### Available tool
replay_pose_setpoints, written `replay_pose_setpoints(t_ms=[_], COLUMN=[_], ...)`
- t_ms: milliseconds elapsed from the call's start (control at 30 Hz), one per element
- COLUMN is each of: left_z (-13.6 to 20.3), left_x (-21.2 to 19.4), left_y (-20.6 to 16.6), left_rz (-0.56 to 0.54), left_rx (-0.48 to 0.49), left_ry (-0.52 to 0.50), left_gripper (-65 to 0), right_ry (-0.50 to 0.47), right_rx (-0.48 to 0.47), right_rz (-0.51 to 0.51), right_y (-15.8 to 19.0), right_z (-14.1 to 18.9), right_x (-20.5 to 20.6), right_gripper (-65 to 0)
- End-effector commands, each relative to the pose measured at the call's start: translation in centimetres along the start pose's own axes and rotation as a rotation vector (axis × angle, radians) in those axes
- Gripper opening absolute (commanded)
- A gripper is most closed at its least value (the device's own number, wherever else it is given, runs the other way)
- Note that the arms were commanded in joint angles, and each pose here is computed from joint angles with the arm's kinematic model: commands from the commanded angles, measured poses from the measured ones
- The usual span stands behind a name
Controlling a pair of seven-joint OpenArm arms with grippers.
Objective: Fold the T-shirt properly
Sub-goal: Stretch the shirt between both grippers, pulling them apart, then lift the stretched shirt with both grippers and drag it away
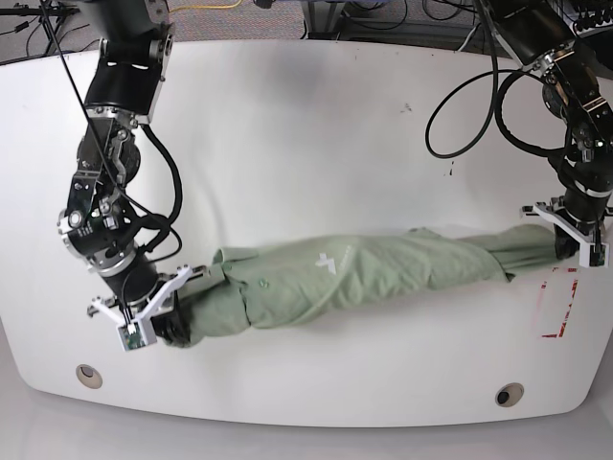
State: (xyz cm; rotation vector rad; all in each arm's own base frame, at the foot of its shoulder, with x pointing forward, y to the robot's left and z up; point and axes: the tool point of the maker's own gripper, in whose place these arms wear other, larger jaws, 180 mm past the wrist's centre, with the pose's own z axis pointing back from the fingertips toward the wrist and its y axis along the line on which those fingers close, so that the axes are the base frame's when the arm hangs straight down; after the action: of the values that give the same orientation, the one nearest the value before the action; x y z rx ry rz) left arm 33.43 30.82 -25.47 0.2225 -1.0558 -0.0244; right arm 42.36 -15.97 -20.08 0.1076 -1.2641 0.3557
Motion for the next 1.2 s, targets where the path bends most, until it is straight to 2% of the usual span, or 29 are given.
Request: replay_pose_setpoints(t_ms=[0,200,433,567,933,1033,1067,1100,1167], left_z=[0.2,0.8,1.5,2.3,4.2,4.6,4.7,4.8,5.0], left_x=[-1.1,-5.9,-10.7,-13.2,-16.3,-16.7,-16.9,-17.0,-17.3], left_y=[0.4,-1.0,-1.4,-1.6,-1.7,-1.3,-1.3,-1.3,-1.2], left_rz=[-0.024,-0.091,-0.087,-0.086,-0.102,-0.116,-0.118,-0.119,-0.122], left_rx=[0.001,-0.083,-0.122,-0.145,-0.158,-0.158,-0.159,-0.160,-0.160], left_ry=[0.014,0.099,0.189,0.222,0.295,0.310,0.317,0.318,0.328], left_gripper=[-64.6,-64.6,-64.6,-64.6,-63.9,-59.3,-54.3,-52.9,-43.9], right_ry=[-0.028,0.088,0.200,0.270,0.333,0.347,0.356,0.359,0.374], right_rx=[-0.016,-0.040,-0.045,0.005,0.034,0.044,0.046,0.047,0.051], right_rz=[0.006,-0.046,-0.086,-0.086,-0.121,-0.126,-0.130,-0.130,-0.136], right_y=[-0.3,-0.4,0.1,1.9,4.2,4.7,4.8,4.9,5.1], right_z=[1.0,3.1,5.1,6.4,9.0,9.3,9.6,9.7,10.1], right_x=[0.0,-5.9,-10.9,-14.0,-17.1,-17.7,-18.0,-18.2,-18.7], right_gripper=[-65.0,-65.0,-65.0,-65.0,-65.0,-65.0,-65.0,-65.0,-65.0])
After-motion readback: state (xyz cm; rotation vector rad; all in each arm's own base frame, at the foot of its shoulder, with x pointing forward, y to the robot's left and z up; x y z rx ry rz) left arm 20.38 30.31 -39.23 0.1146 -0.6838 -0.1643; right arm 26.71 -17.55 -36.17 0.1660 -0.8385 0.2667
